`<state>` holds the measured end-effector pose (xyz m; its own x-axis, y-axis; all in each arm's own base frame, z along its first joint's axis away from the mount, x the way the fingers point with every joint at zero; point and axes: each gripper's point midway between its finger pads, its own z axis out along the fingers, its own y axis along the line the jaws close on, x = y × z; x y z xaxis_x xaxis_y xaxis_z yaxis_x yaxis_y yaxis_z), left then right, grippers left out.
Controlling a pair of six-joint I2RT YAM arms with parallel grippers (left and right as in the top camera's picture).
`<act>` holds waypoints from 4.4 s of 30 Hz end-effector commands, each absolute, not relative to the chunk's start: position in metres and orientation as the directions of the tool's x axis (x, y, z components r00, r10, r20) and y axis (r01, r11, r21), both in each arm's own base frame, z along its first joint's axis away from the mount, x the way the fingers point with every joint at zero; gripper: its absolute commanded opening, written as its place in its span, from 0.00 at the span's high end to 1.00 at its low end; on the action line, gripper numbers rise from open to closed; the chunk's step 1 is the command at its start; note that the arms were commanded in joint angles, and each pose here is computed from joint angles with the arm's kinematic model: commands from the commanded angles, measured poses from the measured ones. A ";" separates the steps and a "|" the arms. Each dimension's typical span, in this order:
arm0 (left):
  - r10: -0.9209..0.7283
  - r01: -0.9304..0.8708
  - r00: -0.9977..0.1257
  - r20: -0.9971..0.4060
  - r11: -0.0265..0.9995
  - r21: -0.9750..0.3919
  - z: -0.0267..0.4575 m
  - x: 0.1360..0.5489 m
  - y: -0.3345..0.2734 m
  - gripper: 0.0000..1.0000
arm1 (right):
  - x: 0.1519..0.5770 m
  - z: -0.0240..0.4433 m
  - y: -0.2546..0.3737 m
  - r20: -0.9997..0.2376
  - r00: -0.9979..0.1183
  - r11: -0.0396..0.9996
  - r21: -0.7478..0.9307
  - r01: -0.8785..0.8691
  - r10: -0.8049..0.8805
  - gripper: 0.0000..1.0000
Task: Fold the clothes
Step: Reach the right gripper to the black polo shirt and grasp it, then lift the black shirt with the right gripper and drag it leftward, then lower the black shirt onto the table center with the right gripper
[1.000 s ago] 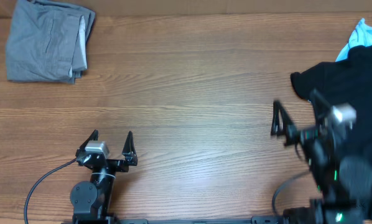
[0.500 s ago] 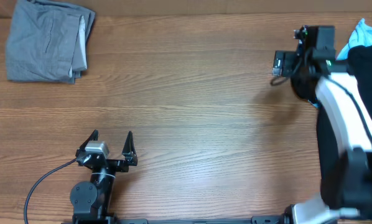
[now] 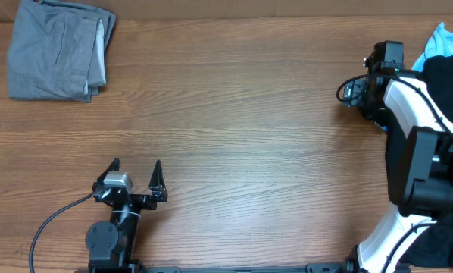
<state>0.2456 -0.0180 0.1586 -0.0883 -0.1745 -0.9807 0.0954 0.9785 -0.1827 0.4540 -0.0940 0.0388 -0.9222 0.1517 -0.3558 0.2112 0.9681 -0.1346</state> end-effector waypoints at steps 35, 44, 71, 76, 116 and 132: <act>-0.152 0.093 -0.084 -0.985 0.983 -0.160 0.158 0.245 -0.017 0.00 | 0.478 0.026 -0.099 -0.324 -0.927 0.960 -0.139 0.242 0.186 0.96; -0.152 0.093 -0.084 -0.985 0.983 -0.160 0.158 0.245 -0.017 0.00 | 0.521 0.152 -0.098 -0.484 -0.852 0.955 -0.100 0.277 0.197 0.96; -0.152 0.093 -0.084 -0.985 0.983 -0.160 0.158 0.245 -0.017 0.00 | 0.480 0.183 0.385 -0.590 -0.789 0.739 0.454 -0.498 -0.170 0.96; -0.152 0.093 -0.084 -0.985 0.983 -0.160 0.158 0.245 -0.017 0.00 | 0.427 0.147 0.448 -0.546 -0.782 0.678 0.454 -0.578 -0.301 0.89; -0.152 0.093 -0.084 -0.985 0.983 -0.160 0.158 0.245 -0.017 0.00 | 0.395 0.187 0.133 -0.021 -0.993 0.981 0.160 0.109 0.113 0.00; -0.152 0.093 -0.084 -0.985 0.983 -0.160 0.158 0.245 -0.017 0.00 | 0.232 0.091 0.131 0.455 -0.887 0.991 0.062 0.120 0.079 0.00</act>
